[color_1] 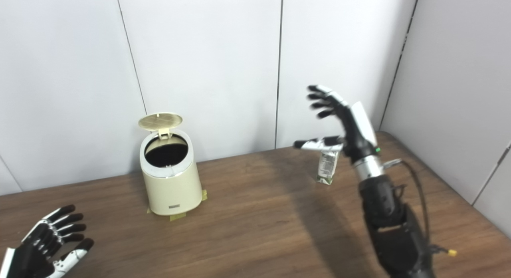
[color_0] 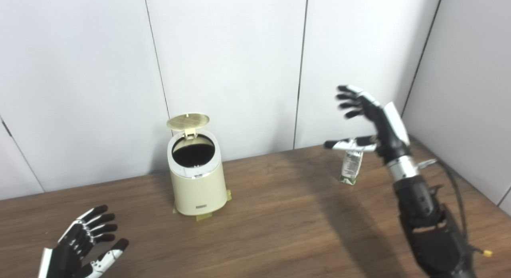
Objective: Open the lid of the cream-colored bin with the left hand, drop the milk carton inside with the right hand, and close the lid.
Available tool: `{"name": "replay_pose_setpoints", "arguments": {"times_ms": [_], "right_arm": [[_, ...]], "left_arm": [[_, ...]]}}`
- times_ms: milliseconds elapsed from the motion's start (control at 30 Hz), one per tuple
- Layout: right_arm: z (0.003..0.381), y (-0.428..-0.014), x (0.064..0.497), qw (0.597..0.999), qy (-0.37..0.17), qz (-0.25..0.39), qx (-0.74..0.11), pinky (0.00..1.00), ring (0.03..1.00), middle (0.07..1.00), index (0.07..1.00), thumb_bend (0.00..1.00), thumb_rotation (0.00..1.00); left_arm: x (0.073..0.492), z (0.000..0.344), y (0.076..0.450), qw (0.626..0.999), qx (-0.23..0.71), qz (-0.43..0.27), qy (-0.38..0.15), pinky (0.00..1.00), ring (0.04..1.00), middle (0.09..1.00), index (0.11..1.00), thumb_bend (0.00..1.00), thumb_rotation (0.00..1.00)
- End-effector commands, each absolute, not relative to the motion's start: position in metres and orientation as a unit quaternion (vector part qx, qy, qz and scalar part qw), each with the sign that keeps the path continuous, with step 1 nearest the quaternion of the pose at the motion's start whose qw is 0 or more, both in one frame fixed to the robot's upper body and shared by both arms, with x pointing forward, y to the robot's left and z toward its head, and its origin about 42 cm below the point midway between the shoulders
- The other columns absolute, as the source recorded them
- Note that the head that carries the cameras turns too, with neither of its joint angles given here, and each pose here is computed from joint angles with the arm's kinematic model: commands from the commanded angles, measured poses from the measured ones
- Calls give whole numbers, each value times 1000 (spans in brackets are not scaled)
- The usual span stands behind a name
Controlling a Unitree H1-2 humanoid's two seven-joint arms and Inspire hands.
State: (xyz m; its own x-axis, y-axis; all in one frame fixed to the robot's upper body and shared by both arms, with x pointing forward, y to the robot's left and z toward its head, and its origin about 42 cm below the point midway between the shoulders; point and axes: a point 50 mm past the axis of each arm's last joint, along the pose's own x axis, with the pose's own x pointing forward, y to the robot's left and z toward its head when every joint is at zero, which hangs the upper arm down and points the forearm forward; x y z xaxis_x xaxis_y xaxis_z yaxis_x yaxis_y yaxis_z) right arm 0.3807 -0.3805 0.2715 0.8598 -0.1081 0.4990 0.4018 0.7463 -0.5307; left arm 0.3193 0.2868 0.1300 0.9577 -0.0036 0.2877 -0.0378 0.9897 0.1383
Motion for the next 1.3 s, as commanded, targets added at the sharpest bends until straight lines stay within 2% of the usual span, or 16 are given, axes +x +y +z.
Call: {"name": "replay_pose_setpoints", "arguments": {"times_ms": [0,233,333,467,633,733,800,900,933,1000,1067,1133,1200,1267], "right_arm": [[302,-391,387,894,-250,-148,-342,676,780,827,834,785,162],[311,-423,396,898,-206,-160,-355,720,841,879,854,792,211],[310,-434,401,913,-177,-155,-334,760,868,895,872,833,256],[301,-446,407,927,-150,-142,-314,801,898,916,896,833,220],[283,-458,414,940,-115,-125,-296,788,894,926,934,888,264],[270,-459,417,946,-95,-124,-285,808,897,929,941,878,243],[262,-458,419,953,-85,-121,-264,831,905,939,949,858,184],[250,-456,420,962,-72,-106,-241,871,925,950,961,828,153],[245,-457,421,964,-69,-105,-236,877,928,953,964,823,149],[238,-457,423,965,-66,-105,-231,878,924,945,955,885,203],[233,-453,425,966,-63,-107,-228,863,911,934,950,910,209],[229,-450,426,968,-59,-104,-223,835,890,916,940,906,202],[226,-448,428,970,-52,-98,-214,839,899,933,944,859,162],[221,-446,429,971,-45,-93,-218,878,922,951,955,841,161]], "left_arm": [[324,137,294,982,85,6,-171,590,665,727,768,643,55],[326,136,298,982,90,7,-165,579,660,719,765,655,134],[326,136,297,983,82,-1,-167,581,665,728,772,641,115],[325,137,296,981,91,-1,-169,576,662,731,775,637,128],[325,139,296,981,100,3,-166,580,657,722,764,659,136],[324,140,296,982,96,0,-165,587,660,723,765,642,94],[324,141,296,982,93,-1,-165,580,657,721,766,641,79],[323,142,297,981,95,-4,-169,586,655,720,765,640,58],[323,142,297,981,95,-4,-168,587,655,719,765,641,55],[321,143,296,981,95,-4,-167,584,652,716,762,639,49],[321,144,296,981,100,-5,-168,584,648,711,759,638,50],[320,144,295,981,101,-5,-169,584,644,705,755,636,48],[320,145,295,981,100,-6,-168,573,643,704,753,633,39],[320,145,295,981,101,-6,-165,584,651,708,755,628,37]]}}
